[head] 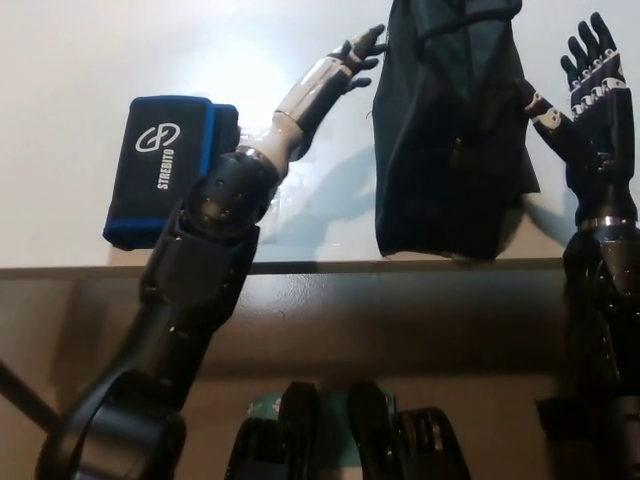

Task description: Use both hands to pick up the lunch bag on the right hand side and smoothly move it near the note book on the left hand side

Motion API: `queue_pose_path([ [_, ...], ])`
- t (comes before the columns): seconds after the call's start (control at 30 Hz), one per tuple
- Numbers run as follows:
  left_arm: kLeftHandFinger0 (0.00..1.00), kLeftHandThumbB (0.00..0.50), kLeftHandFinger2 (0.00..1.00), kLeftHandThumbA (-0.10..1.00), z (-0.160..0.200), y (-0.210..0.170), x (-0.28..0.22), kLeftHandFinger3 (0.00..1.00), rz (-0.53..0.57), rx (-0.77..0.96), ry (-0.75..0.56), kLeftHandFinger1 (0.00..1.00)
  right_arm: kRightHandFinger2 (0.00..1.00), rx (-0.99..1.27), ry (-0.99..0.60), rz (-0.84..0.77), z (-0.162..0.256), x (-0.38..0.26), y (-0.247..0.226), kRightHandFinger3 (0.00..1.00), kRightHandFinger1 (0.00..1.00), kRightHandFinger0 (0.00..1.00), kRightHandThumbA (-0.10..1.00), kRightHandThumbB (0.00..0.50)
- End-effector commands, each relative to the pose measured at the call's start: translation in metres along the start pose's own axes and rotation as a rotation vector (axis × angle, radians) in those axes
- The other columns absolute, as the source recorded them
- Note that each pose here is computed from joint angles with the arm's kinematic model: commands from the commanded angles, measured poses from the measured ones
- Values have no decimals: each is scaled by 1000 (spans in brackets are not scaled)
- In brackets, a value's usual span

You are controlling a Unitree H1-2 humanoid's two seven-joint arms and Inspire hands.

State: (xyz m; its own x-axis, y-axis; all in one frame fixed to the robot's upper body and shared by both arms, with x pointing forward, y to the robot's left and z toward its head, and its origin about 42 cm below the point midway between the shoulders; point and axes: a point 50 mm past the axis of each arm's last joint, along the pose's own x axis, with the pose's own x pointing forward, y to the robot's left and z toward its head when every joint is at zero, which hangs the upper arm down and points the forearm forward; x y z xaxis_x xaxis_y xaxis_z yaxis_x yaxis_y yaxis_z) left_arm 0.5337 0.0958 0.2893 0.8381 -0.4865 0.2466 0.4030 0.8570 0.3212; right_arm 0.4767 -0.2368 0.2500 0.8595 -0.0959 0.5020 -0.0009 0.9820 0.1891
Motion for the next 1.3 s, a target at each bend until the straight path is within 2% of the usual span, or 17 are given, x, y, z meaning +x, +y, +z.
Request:
queue_pose_path([
  [0.0, 1000, 457, 1000, 1000, 31, -4, 22, 1000, -13, 24, -114, 1000, 1000, 91, -47, 28, 18, 28, 18, 1000, 1000, 1000, 1000, 213],
  [0.1, 1000, 442, 1000, 1000, 25, -10, 25, 1000, -13, 52, -88, 1000, 1000, 130, -24, 18, 12, 33, 26, 1000, 1000, 1000, 1000, 203],
  [0.17, 1000, 417, 1000, 1000, 21, -17, 27, 1000, -15, 70, -68, 1000, 1000, 171, 14, 11, 3, 37, 31, 1000, 1000, 1000, 1000, 176],
  [0.3, 1000, 393, 1000, 1000, 12, -23, 27, 1000, -17, 87, -36, 1000, 1000, 241, 78, 12, -15, 45, 43, 1000, 1000, 1000, 1000, 189],
  [0.57, 1000, 408, 1000, 1000, 5, -22, 25, 1000, -16, 99, -33, 1000, 1000, 533, 206, 34, -35, 59, 66, 1000, 1000, 1000, 1000, 251],
  [0.63, 1000, 409, 1000, 1000, 3, -21, 24, 1000, -15, 90, -32, 1000, 1000, 601, 224, 47, -38, 61, 72, 1000, 1000, 1000, 1000, 223],
  [0.87, 1000, 407, 1000, 1000, -2, -9, 16, 1000, -9, 77, -45, 1000, 1000, 754, 287, 90, -46, 60, 88, 1000, 1000, 1000, 1000, 238],
  [1.0, 1000, 427, 1000, 1000, -4, -2, 11, 1000, 2, 50, -50, 1000, 1000, 786, 308, 91, -50, 59, 96, 1000, 1000, 1000, 1000, 239],
  [1.17, 1000, 398, 1000, 1000, -4, 8, 4, 1000, 23, 51, -72, 1000, 1000, 796, 319, 106, -50, 61, 109, 1000, 1000, 1000, 1000, 244],
  [1.27, 1000, 405, 1000, 1000, -5, 16, -2, 1000, 50, 65, -86, 1000, 1000, 791, 330, 123, -50, 61, 116, 1000, 1000, 1000, 1000, 249],
])
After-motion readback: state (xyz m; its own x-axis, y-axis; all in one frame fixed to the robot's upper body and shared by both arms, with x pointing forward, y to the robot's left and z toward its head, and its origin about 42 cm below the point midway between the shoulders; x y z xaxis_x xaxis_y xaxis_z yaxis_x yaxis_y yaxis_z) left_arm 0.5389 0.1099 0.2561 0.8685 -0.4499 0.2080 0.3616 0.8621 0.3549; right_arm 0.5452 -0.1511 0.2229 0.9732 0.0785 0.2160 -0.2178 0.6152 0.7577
